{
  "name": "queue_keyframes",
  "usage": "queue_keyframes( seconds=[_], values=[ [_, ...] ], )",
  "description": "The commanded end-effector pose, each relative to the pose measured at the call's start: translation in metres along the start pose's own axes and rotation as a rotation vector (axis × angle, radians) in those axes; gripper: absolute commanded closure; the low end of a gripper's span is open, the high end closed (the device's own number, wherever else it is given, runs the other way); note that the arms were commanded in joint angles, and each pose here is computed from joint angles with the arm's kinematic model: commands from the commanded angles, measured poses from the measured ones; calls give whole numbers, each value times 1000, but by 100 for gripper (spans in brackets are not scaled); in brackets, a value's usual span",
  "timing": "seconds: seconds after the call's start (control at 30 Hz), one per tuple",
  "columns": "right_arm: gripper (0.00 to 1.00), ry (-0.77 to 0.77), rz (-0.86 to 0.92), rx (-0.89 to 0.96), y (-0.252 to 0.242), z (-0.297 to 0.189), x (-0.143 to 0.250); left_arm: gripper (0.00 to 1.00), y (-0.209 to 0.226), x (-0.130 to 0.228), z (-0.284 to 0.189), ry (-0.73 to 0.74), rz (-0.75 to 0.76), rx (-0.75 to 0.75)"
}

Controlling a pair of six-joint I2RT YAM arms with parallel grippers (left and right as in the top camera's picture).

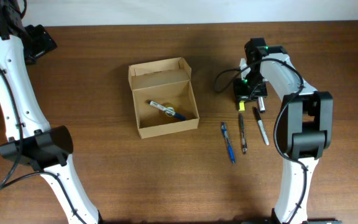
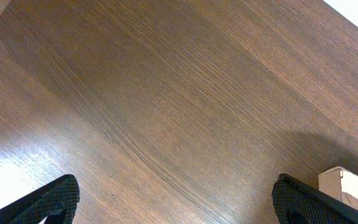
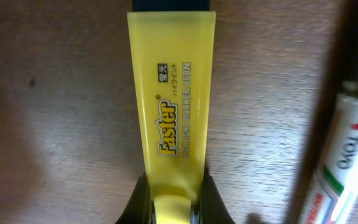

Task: Pack container
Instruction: 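Grasp the yellow highlighter with the right gripper, then place the yellow highlighter into the box and release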

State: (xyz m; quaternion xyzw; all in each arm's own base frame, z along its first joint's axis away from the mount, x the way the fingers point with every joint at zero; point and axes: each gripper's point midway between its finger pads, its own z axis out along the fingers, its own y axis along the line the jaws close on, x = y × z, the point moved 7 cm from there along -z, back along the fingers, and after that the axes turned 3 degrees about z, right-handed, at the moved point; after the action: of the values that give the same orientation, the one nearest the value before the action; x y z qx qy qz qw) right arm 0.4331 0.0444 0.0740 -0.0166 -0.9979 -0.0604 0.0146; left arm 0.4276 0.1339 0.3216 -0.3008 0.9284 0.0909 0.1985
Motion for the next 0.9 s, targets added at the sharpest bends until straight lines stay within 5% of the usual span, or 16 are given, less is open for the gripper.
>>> queue_keyframes(
  seconds=[0.0, 0.3, 0.4, 0.63, 0.87],
  values=[
    [96, -52, -114, -80, 23, -40, -10, 0, 3, -1, 3, 0, 12, -17],
    [96, -371, -517, -103, 123, -208, 9, 0, 3, -1, 3, 0, 12, -17],
    [96, -420, -726, -104, 162, -228, 31, 0, 3, -1, 3, 0, 12, -17],
    [96, -324, -1307, -74, 233, -199, 79, 0, 3, -1, 3, 0, 12, -17],
    [96, -246, -1538, -69, 257, -146, 81, 0, 3, -1, 3, 0, 12, -17]
  ],
)
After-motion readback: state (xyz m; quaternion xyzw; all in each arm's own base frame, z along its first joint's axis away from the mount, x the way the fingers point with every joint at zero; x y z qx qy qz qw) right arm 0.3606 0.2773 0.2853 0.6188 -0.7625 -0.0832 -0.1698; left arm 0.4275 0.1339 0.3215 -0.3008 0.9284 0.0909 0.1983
